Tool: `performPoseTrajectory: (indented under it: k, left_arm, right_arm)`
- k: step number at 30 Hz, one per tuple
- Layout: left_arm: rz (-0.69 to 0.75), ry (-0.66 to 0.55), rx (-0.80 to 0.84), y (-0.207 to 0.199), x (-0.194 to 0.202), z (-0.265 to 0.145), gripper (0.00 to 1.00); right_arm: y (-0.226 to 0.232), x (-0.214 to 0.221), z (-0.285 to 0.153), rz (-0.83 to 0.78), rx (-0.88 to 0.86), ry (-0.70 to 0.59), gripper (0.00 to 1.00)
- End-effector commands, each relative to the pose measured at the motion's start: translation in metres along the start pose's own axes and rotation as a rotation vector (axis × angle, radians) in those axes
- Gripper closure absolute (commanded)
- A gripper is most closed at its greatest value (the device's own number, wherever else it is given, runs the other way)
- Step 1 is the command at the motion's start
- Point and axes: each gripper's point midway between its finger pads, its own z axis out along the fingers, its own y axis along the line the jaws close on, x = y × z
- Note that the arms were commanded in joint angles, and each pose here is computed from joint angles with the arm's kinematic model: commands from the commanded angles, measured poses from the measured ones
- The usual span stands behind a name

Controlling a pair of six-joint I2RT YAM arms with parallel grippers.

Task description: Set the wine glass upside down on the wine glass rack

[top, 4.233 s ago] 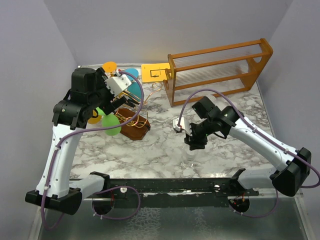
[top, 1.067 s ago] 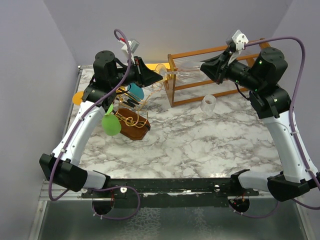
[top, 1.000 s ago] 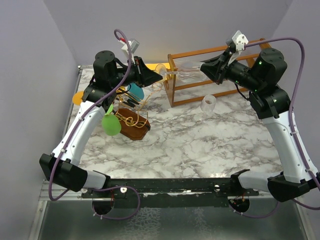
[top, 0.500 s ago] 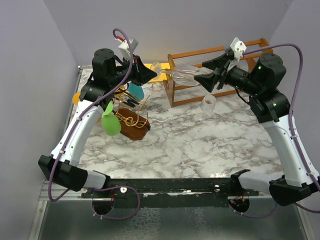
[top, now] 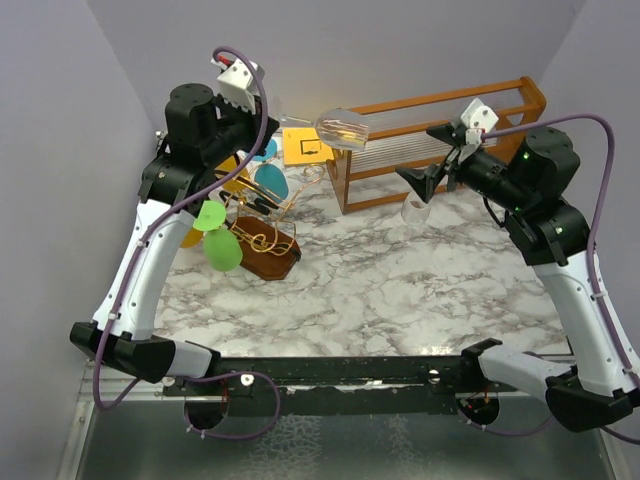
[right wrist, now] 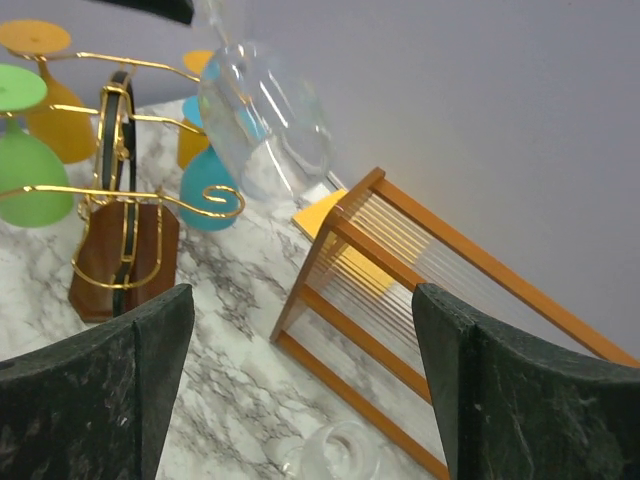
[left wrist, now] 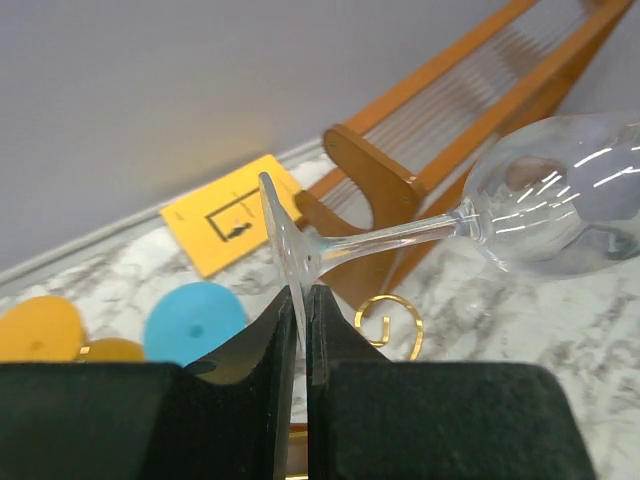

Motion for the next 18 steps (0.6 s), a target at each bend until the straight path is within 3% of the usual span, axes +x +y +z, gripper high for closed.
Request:
performPoseTrajectory:
  k: [1,7,18]
  left_arm:
    - [0.192,-0.114,-0.235,0.036,-0.052,-0.035,1.0]
    - [0.358,-0.12,-0.49,0.075,-0.074,-0.069,1.0]
    - [0.517,-0.093,-0.621,0.096,-0.083,-0.058,1.0]
  right_arm:
    - [-0.001,0.033,-0.004,-0.108,-0.002,0.095,0.09]
    - [0.017,0.081,0.0,-0.166,-0.082,0.153,0.06]
    - [0.07,0.116,-0.001,-0.041,-0.283,0.104,0.05]
